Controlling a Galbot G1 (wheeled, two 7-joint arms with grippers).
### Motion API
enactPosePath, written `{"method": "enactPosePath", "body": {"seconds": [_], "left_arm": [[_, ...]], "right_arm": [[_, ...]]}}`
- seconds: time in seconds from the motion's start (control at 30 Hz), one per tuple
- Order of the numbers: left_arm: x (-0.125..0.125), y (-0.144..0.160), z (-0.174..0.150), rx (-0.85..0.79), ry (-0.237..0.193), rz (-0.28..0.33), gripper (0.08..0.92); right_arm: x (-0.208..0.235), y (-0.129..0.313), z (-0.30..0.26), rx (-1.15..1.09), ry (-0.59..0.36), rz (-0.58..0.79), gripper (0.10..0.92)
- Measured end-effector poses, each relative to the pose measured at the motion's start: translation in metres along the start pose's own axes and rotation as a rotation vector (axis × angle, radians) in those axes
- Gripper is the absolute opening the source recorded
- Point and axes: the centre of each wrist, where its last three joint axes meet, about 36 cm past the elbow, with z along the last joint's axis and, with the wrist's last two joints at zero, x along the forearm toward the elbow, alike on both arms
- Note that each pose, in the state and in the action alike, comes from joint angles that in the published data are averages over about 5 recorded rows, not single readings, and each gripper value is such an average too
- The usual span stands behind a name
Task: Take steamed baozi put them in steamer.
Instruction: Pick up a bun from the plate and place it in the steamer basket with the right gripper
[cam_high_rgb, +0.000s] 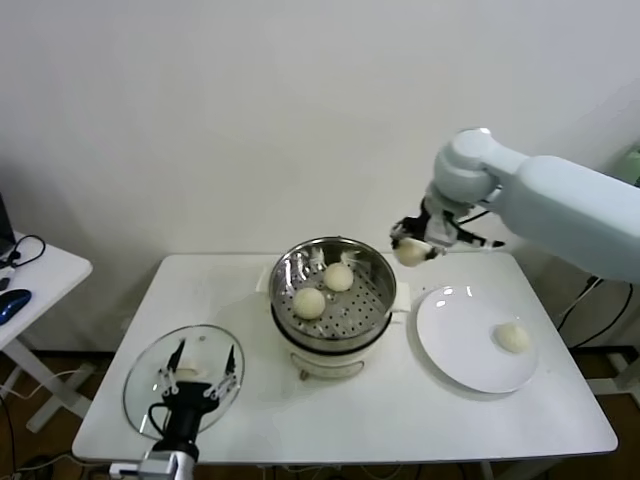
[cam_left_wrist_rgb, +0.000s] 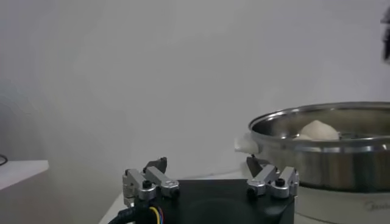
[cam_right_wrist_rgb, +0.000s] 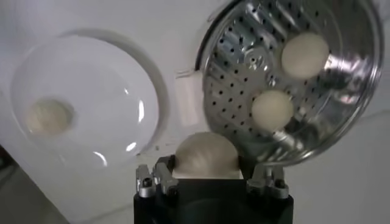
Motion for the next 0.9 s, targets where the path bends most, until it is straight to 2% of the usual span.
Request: {"method": "enactPosePath", "body": {"seconds": [0.17,0.43,0.9], "left_arm": [[0.000,-0.004,0.000,-0.003,0.002,0.010,0.823],[0.002,-0.003,0.004,-0.012,0.019,0.019,0.823],[0.003,-0.005,0.009,-0.010,0.035,0.024,0.823]], "right_arm": [[-0.006,-0.036,-0.026,0.148,0.000,0.001,0.696],[-0.032,-0.079,-0.057,0.299,-0.052,-0.014,0.695],[-0.077,-0.113,-0.081,0.419,-0.146,-0.059,0.696]]}}
